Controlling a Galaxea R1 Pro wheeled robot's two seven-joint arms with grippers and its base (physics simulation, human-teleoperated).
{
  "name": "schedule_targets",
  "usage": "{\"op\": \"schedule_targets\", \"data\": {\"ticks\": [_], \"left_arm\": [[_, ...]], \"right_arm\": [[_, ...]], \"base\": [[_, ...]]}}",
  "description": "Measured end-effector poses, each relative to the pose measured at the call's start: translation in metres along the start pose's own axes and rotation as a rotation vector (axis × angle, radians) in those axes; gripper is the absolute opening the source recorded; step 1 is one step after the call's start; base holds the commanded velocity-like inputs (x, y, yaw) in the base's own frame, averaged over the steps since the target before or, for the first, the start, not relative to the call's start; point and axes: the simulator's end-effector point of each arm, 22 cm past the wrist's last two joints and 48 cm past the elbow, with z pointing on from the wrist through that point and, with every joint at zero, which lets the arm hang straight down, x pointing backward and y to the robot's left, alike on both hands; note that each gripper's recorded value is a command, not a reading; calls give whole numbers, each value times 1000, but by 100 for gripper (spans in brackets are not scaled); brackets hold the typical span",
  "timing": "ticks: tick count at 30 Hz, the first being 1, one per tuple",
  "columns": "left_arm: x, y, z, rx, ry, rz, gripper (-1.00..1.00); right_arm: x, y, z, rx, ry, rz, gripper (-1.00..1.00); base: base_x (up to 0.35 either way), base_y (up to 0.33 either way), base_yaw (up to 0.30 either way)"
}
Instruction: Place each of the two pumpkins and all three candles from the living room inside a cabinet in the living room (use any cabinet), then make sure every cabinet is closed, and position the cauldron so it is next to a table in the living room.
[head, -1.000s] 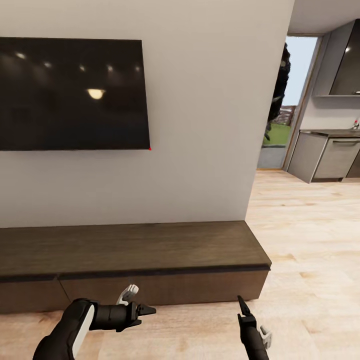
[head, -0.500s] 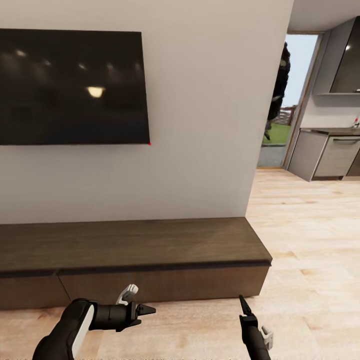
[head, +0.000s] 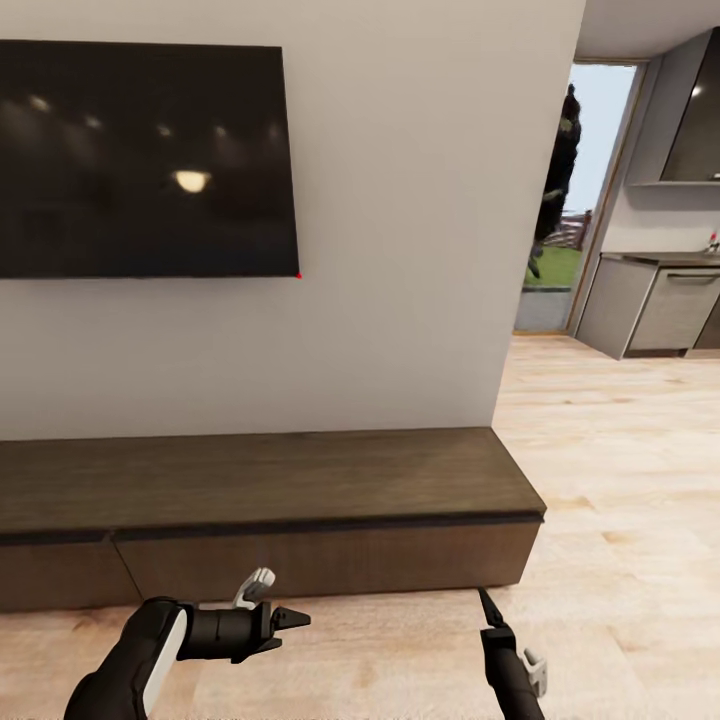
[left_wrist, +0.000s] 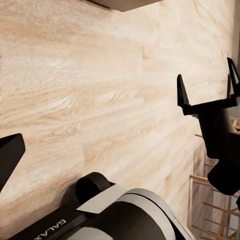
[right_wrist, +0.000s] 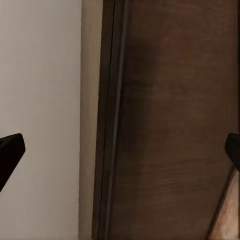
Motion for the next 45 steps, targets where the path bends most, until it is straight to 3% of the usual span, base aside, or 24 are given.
{"op": "schedule_targets", "data": {"ticks": [9, 18, 29, 39, 45], "left_arm": [[8, 14, 11, 3, 0, 1, 100], [8, 14, 12, 3, 1, 0, 100], [8, 14, 12, 1, 1, 2, 100], [10, 12, 14, 4, 7, 4, 100], [12, 9, 18, 8, 11, 8, 100]], "right_arm": [[1, -18, 1, -10, -1, -4, 100], [1, -18, 1, -11, -1, -4, 100], [1, -18, 1, -11, 0, -5, 100], [0, -17, 1, -11, -2, -5, 100], [-14, -13, 0, -35, -46, 13, 100]], "base": [[0, 0, 0], [18, 0, 0], [257, 0, 0], [68, -18, 0], [18, -20, 0]]}}
